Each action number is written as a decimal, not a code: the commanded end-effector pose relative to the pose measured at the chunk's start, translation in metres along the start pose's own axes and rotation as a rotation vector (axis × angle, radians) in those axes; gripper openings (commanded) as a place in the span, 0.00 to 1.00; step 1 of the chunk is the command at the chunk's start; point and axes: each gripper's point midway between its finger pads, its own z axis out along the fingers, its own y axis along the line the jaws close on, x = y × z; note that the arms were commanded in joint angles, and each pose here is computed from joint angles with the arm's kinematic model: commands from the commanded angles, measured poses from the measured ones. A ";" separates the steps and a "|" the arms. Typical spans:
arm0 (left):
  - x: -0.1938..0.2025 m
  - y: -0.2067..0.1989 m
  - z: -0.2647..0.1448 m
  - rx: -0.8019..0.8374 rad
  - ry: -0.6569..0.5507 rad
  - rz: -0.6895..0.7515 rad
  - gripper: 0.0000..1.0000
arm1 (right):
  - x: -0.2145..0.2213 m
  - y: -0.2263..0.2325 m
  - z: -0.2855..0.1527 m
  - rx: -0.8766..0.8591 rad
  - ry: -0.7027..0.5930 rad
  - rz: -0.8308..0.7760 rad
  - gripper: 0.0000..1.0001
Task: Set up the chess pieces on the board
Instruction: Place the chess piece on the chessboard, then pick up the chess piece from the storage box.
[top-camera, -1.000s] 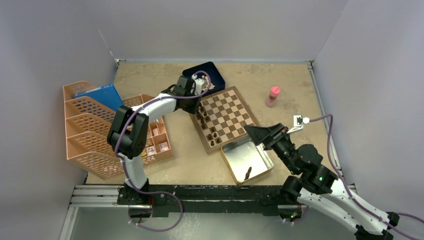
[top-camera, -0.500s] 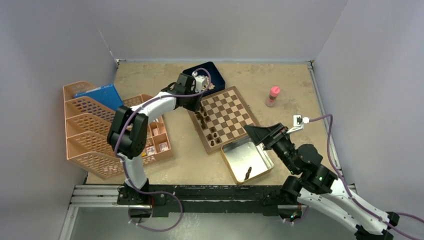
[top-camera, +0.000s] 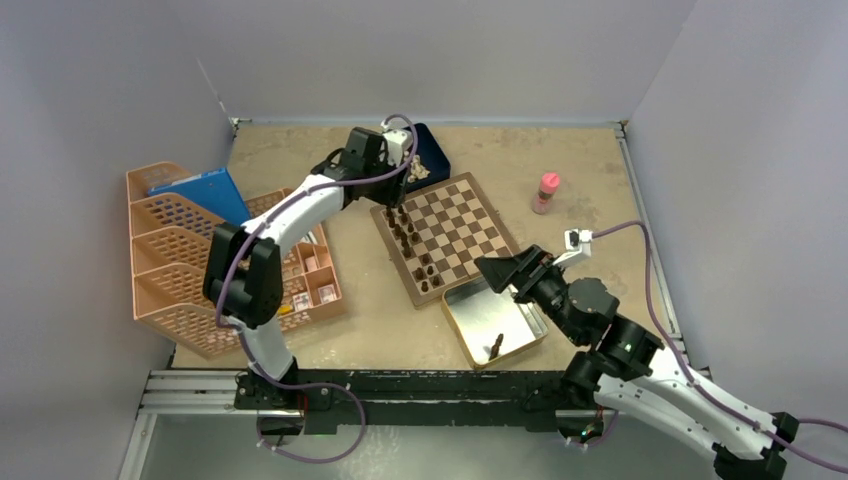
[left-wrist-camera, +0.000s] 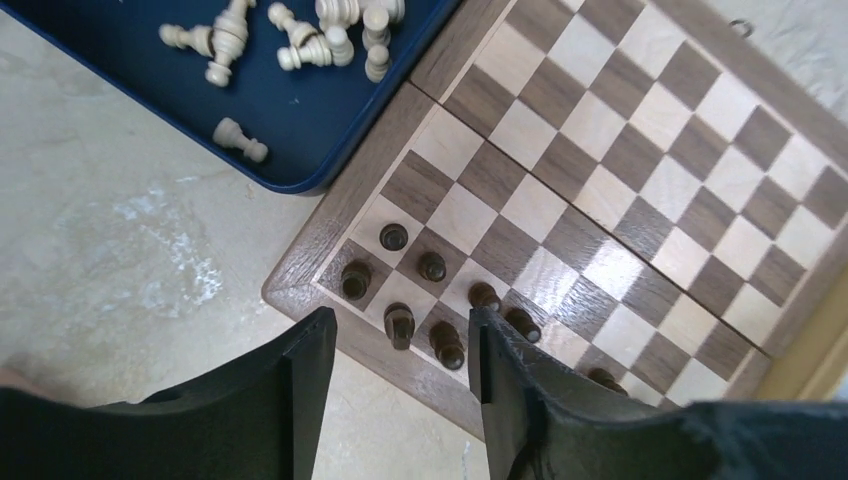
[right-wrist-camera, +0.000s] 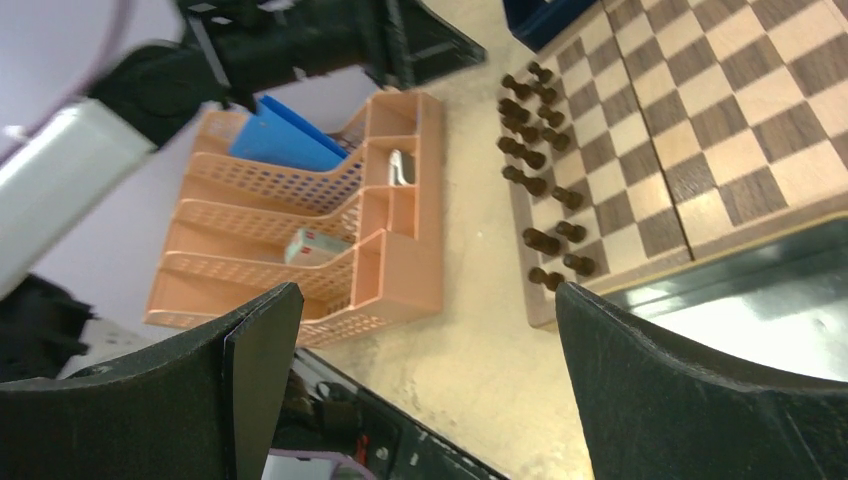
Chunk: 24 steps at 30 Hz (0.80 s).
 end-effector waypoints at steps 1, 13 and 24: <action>-0.051 -0.014 -0.058 0.024 -0.164 0.026 0.52 | -0.001 0.000 -0.001 0.043 0.023 -0.018 0.99; -0.007 -0.027 -0.132 0.037 -0.148 -0.051 0.79 | 0.003 -0.028 -0.014 0.223 0.040 0.149 0.99; 0.068 -0.085 -0.157 0.374 -0.115 -0.085 0.80 | 0.010 -0.038 -0.032 0.278 0.114 0.095 0.96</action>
